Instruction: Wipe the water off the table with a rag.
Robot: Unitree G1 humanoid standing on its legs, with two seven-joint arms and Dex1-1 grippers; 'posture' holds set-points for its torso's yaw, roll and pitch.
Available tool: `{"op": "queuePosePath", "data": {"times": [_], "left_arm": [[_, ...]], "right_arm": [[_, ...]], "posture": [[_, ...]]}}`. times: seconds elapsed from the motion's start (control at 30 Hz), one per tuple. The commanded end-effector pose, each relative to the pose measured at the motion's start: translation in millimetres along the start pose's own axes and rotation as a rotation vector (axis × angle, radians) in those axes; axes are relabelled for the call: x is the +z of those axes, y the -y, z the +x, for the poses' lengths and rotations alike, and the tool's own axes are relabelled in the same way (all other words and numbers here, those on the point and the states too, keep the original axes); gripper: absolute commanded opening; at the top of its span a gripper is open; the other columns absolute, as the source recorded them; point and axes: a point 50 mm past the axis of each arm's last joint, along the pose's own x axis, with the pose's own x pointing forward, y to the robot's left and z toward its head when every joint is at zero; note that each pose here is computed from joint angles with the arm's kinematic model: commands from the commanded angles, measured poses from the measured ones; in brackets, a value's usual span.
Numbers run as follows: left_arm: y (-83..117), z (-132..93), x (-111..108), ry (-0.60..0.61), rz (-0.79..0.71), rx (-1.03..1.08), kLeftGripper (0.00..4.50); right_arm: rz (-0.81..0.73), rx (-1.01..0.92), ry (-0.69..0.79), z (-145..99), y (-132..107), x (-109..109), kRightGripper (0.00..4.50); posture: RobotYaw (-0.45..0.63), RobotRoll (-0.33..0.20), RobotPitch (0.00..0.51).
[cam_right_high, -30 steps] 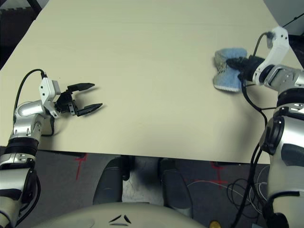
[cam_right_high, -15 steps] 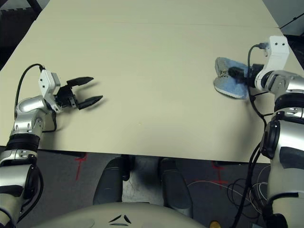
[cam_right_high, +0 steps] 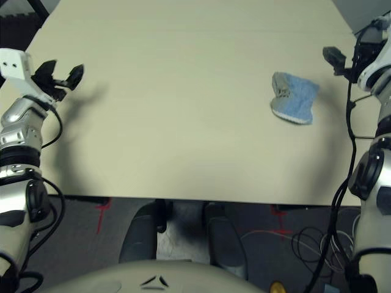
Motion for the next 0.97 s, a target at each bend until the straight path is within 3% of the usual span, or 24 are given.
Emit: {"op": "queuePosePath", "data": {"times": [0.03,0.13,0.33,0.6,0.97], "left_arm": [[-6,-2,-5,-0.014,-0.002,0.044,4.5],[-4,-2,-8,-0.013,-0.02,0.051,4.5],[1,-1,-12,-0.023,-0.013,0.025,4.5],[7,2,-14,-0.03,-0.021,0.01,4.5],[9,2,-16,-0.04,-0.005,-0.009,4.5]], "right_arm": [[0.012,-0.057,0.052,-10,7,-13,4.47],[0.06,-0.078,0.048,-20,9,-34,4.47],[0.1,-0.126,0.06,-34,12,-56,4.47],[0.14,-0.2,0.16,-39,21,-48,4.47],[0.134,-0.183,0.191,-28,11,-37,4.47]], "posture": [[0.13,0.0,0.19],[0.13,0.0,0.192],[0.11,0.0,0.198],[0.09,0.0,0.195],[0.08,0.0,0.201]]}}
